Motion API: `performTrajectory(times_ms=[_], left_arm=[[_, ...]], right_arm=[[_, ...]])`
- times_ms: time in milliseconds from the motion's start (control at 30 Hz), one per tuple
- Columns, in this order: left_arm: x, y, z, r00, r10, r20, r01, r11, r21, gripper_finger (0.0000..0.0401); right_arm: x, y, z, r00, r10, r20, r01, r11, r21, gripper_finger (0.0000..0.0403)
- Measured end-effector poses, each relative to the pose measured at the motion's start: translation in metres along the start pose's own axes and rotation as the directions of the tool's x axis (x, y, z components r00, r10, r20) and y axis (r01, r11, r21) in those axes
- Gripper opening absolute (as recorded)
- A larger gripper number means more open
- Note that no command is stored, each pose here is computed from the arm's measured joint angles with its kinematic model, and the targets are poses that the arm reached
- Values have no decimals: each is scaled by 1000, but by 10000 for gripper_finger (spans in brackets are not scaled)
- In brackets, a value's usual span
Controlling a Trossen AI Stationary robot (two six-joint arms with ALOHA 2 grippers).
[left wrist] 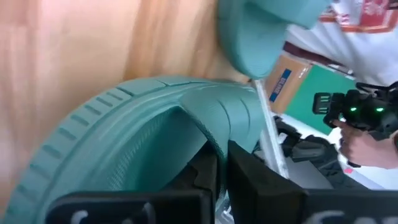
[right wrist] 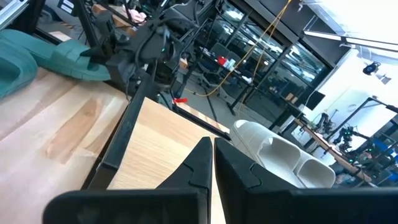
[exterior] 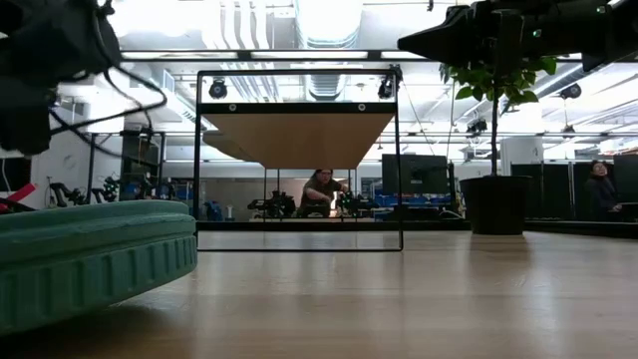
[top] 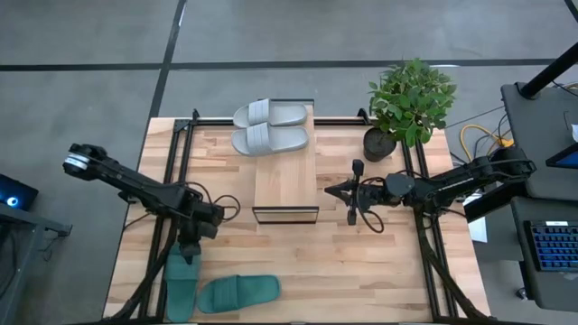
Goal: Pick and place slides into the shelf
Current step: Put the left blue slide on the shelf
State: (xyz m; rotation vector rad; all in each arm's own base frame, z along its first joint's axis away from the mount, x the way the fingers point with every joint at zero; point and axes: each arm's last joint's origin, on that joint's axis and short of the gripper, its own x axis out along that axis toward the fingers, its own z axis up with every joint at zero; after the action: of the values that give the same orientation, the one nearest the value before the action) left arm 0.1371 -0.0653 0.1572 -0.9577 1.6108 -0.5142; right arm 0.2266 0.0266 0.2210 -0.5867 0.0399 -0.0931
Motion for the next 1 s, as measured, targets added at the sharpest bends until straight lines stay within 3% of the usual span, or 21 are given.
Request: performTrajectory(times_ms=[233, 467, 600, 767, 833, 1000], left_arm=[[-16, -10, -16, 999, -11, 45, 13, 999, -45, 1], [-40, -22, -41, 984, 96, 153, -86, 994, -68, 1], [-59, -37, -51, 943, 134, 306, -135, 991, -18, 0], [-80, -52, -62, 856, 209, 472, -224, 974, -25, 0], [-86, -56, -65, 833, 233, 502, -251, 967, -32, 0], [-96, -63, -74, 825, 270, 497, -278, 959, -61, 0]], right_arm=[[0, 0, 0, 1000, -1, 3, 1, 1000, 1, 9], [0, 0, 1, 1000, -2, 5, 2, 1000, 2, 9], [0, 0, 1, 1000, -2, 7, 2, 1000, 2, 9], [0, 0, 1, 1000, -1, 6, 1, 1000, 2, 9], [0, 0, 1, 1000, -2, 7, 2, 1000, 2, 9], [0, 0, 1, 1000, -1, 7, 1, 1000, 2, 9]])
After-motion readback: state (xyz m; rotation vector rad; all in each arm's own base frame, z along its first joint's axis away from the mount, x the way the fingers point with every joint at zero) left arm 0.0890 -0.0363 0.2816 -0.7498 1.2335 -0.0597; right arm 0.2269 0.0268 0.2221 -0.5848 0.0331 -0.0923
